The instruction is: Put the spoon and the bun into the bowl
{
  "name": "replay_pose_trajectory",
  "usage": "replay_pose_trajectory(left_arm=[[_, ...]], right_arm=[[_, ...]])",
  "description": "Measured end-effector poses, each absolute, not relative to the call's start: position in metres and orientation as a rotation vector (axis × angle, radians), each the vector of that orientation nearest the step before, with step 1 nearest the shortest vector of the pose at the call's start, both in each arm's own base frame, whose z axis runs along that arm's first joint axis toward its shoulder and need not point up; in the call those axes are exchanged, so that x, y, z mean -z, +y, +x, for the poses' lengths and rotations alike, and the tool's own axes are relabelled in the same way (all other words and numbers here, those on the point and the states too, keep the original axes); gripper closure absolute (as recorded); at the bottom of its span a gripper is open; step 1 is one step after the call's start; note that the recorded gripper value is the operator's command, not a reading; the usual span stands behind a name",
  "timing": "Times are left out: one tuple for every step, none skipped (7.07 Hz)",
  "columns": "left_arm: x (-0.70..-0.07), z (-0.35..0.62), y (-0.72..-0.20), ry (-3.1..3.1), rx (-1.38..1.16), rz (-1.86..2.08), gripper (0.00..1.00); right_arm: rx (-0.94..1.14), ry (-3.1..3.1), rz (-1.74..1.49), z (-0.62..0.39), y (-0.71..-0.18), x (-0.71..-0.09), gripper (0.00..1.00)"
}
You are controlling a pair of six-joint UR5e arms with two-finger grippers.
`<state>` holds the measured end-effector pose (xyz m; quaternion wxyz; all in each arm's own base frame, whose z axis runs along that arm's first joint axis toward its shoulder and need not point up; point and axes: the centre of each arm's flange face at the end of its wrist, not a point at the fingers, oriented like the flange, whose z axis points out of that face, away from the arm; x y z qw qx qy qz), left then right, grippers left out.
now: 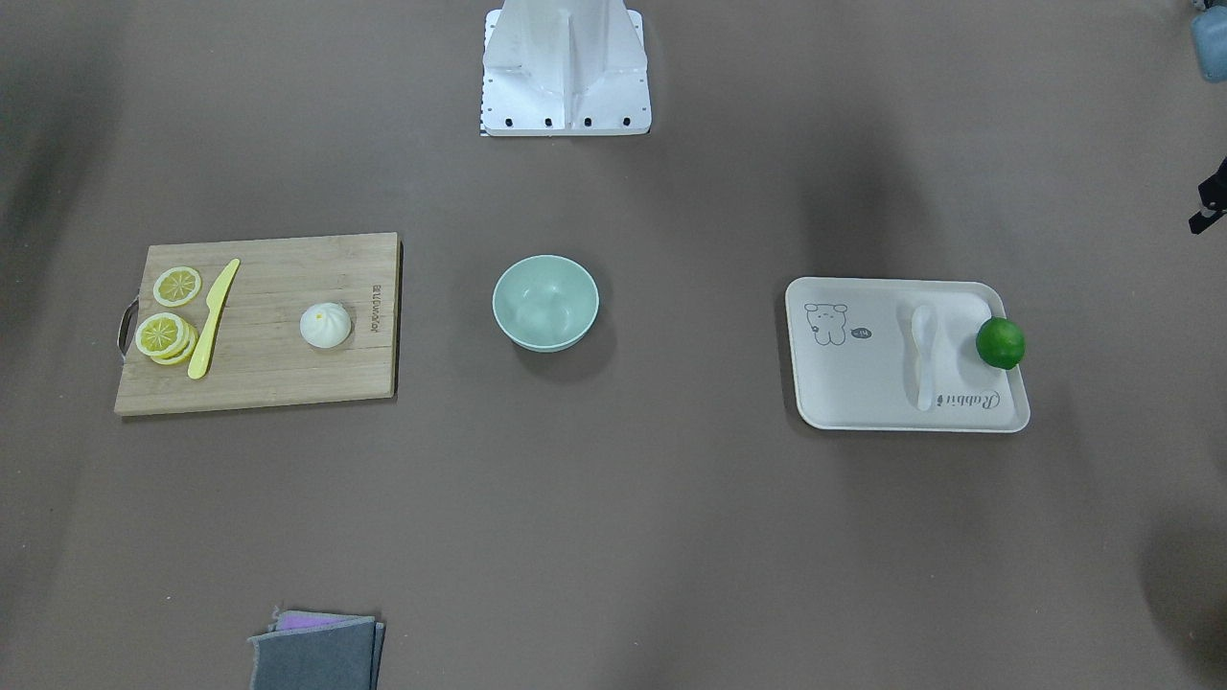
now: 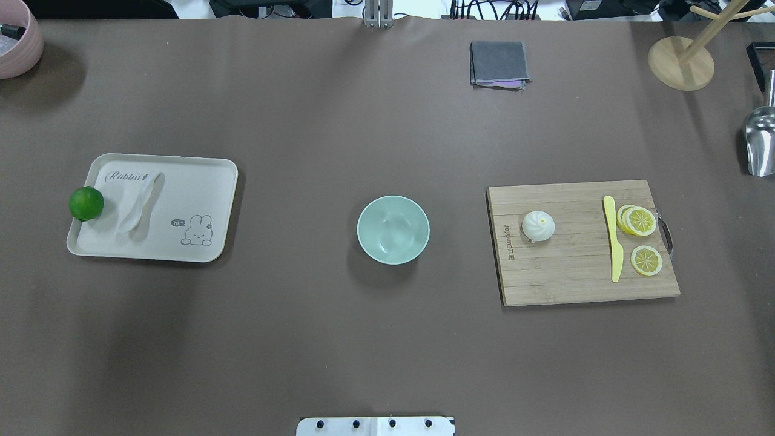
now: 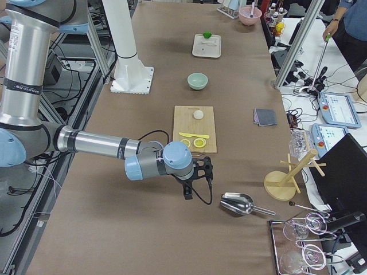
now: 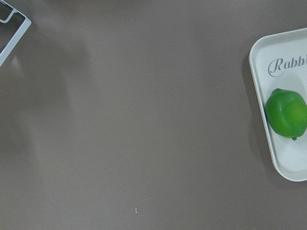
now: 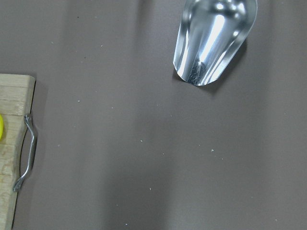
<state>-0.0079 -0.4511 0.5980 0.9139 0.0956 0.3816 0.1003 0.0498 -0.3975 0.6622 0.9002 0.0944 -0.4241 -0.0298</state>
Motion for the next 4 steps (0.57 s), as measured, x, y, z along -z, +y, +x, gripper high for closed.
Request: replay_pose_trajectory(left_arm=[[-0.5985, -0.0115, -0.4487, 0.786, -0.199, 0.199, 0.02], [-0.6022, -0.0160, -0.4447, 0.784, -0.191, 0.201, 0.02], [-0.6027, -0.0190, -0.4437, 0.781, -0.189, 0.213, 0.02], [-0.6016, -0.0204, -0.4431, 0.779, -0.188, 0.222, 0.02]], right_arm=[[0.060, -0.878, 0.197, 0.0504, -0.3973, -0.6619, 0.00], [0.058, -0.880, 0.196, 0.0509, -0.3959, -0.6620, 0.00], [0.056, -0.881, 0.195, 0.0512, -0.3948, -0.6628, 0.00], [0.057, -0.881, 0.195, 0.0517, -0.3943, -0.6636, 0.00]])
